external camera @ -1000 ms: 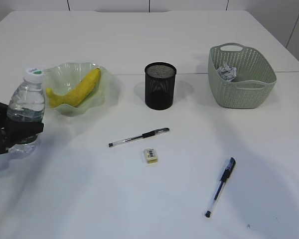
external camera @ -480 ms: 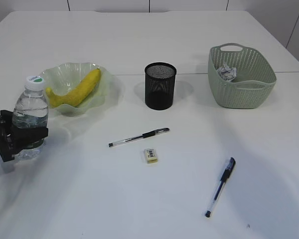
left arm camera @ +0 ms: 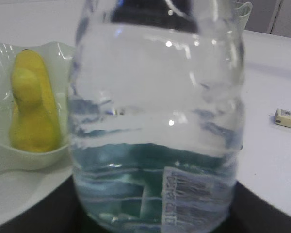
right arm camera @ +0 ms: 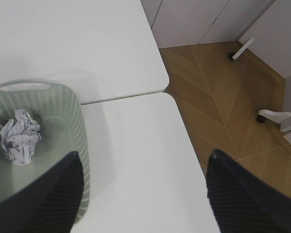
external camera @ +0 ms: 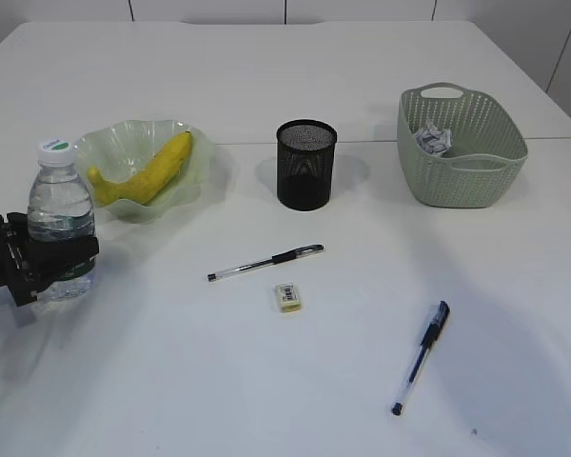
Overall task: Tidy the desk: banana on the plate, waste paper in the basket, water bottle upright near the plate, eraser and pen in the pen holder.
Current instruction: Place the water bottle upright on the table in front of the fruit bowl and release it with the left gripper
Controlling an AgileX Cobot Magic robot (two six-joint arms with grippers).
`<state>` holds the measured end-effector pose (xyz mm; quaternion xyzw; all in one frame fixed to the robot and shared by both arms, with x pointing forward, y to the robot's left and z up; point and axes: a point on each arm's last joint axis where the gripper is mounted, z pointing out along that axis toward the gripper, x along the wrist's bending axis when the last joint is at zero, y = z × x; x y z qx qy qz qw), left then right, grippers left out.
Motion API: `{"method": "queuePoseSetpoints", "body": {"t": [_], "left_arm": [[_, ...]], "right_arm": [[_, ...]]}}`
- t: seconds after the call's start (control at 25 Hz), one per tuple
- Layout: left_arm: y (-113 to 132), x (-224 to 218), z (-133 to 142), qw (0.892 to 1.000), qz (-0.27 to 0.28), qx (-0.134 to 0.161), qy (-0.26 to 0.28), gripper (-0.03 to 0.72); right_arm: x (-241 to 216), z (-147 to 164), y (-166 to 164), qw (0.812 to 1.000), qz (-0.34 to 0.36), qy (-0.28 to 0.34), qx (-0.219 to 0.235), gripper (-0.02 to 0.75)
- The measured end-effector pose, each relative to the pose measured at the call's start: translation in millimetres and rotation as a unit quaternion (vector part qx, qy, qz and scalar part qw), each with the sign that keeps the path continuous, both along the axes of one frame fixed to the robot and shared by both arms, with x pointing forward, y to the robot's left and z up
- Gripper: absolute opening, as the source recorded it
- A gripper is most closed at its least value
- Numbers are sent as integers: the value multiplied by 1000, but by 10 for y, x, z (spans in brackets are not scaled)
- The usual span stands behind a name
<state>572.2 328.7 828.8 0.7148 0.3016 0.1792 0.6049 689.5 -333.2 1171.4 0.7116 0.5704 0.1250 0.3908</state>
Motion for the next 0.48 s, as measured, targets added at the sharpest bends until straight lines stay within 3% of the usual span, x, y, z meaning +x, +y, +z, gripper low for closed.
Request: {"method": "queuePoseSetpoints", "body": {"t": [0.48], "left_arm": [[-46,14,-3,1000,-4,-1,0,384]], "right_arm": [[11,9,3,1000,3,-7,-1,587]]}}
